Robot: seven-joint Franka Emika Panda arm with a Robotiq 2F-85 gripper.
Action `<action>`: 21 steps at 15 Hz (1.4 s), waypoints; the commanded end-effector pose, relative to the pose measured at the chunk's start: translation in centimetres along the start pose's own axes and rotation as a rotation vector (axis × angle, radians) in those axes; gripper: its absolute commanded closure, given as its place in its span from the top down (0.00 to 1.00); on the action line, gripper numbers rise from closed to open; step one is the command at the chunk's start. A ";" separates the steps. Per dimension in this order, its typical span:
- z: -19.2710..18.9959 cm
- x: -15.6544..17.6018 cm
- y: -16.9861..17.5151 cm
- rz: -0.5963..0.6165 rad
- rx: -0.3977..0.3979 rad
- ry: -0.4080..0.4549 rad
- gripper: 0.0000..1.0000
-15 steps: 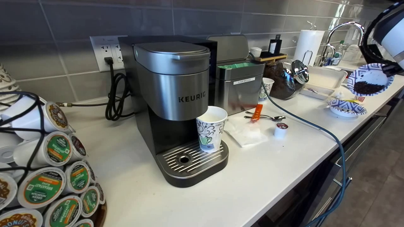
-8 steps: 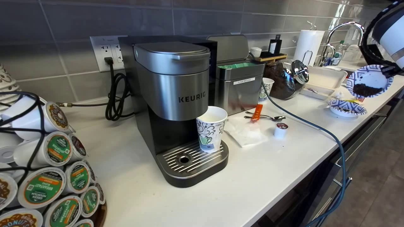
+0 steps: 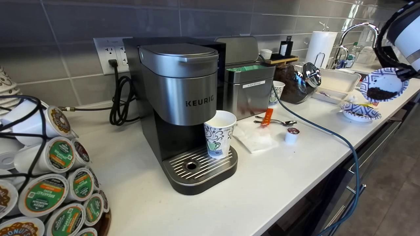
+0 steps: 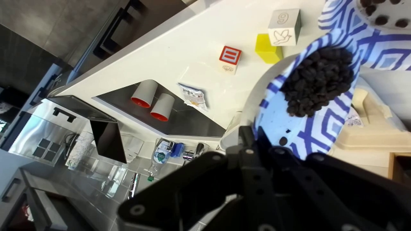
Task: Put the purple packet in the pack, and then pour the bowl's contents into the empty one
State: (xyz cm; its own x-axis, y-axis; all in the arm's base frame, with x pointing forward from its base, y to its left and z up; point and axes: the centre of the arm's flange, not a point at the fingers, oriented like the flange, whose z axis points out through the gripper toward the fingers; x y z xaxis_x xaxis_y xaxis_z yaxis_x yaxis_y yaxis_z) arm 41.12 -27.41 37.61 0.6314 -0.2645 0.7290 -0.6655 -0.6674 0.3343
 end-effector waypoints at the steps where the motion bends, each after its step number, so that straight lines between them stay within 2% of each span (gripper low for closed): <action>1: -0.3 0.2 -1.2 -0.034 -0.013 0.006 0.01; 4: -1.0 0.3 -2.8 -0.071 -0.013 0.008 0.01; 10: -2.1 0.3 -6.0 -0.174 -0.078 0.026 0.01; 16: -1.8 -0.2 -6.2 -0.265 -0.140 0.017 0.01; 21: -1.9 0.1 -6.8 -0.321 -0.181 0.049 0.01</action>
State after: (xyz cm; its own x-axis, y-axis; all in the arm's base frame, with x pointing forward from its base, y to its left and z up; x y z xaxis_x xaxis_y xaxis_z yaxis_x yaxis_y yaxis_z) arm 43.99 -22.11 36.15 0.7783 -0.0624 0.6247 -0.5256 -0.6091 0.5939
